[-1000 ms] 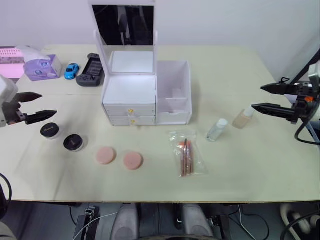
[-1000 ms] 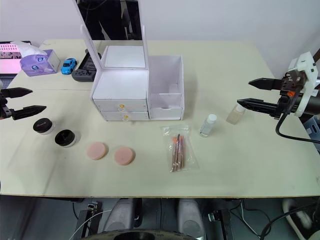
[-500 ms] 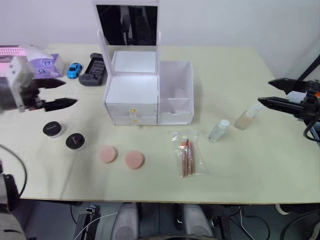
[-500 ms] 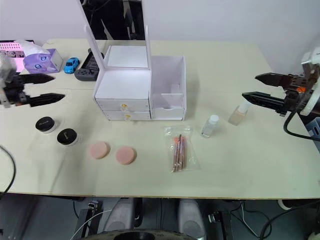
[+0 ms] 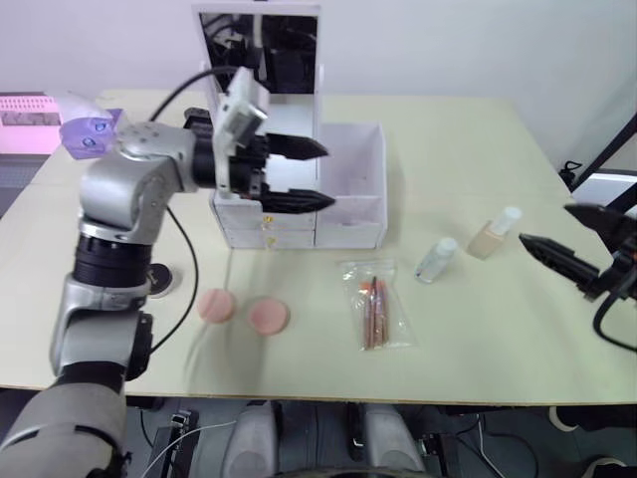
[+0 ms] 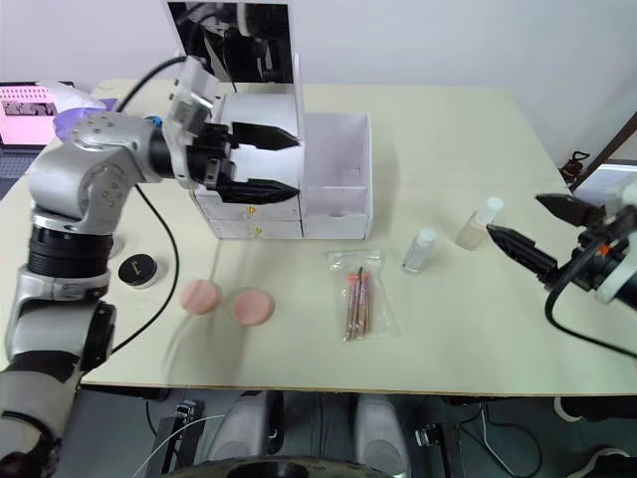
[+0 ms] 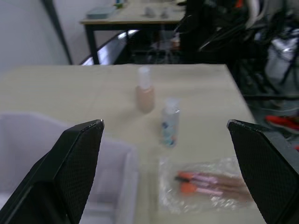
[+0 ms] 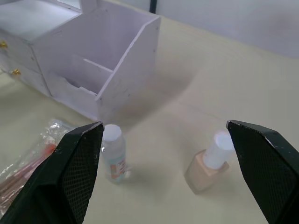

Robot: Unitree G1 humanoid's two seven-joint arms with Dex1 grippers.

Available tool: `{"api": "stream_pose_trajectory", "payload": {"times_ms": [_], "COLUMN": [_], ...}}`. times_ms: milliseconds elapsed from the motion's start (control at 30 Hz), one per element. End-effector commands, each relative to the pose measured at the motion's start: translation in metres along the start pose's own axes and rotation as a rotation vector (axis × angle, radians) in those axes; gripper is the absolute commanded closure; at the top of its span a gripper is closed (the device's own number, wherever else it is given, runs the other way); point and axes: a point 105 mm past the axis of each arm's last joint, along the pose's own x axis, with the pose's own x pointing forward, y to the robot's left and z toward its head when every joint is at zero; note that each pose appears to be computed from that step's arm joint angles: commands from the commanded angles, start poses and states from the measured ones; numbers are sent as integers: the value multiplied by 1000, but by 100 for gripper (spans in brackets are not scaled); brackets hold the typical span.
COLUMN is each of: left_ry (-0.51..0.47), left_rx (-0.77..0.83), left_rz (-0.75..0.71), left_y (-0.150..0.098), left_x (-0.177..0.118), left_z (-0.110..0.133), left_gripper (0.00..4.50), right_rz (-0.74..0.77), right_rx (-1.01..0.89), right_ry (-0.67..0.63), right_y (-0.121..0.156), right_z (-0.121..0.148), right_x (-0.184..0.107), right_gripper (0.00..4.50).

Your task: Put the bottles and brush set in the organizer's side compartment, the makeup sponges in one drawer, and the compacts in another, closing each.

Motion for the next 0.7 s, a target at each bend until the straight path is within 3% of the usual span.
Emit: {"api": "stream_pose_trajectory", "payload": {"times_ms": [33, 167, 333, 533, 700], "left_ry": [9, 7, 32, 21, -28], "left_rx": [74, 28, -24, -15, -71], "left_rz": [-48, -55, 64, 206, 232], "left_y": [-11, -11, 4, 4, -3], "left_x": [11, 16, 7, -7, -12], "left_z": [19, 17, 1, -2, -2], "left_gripper": [6, 6, 6, 6, 6], "right_rz": [-99, -166, -287, -261, -248], "right_rx": [-56, 1, 55, 132, 149], "right_ry": [-48, 5, 17, 26, 35], "right_y": [5, -1, -27, -40, -47], "right_z": [9, -6, -12, -21, -30], "right_x": [-10, -6, 15, 48, 64], "right_gripper": [0, 0, 0, 0, 0]}}
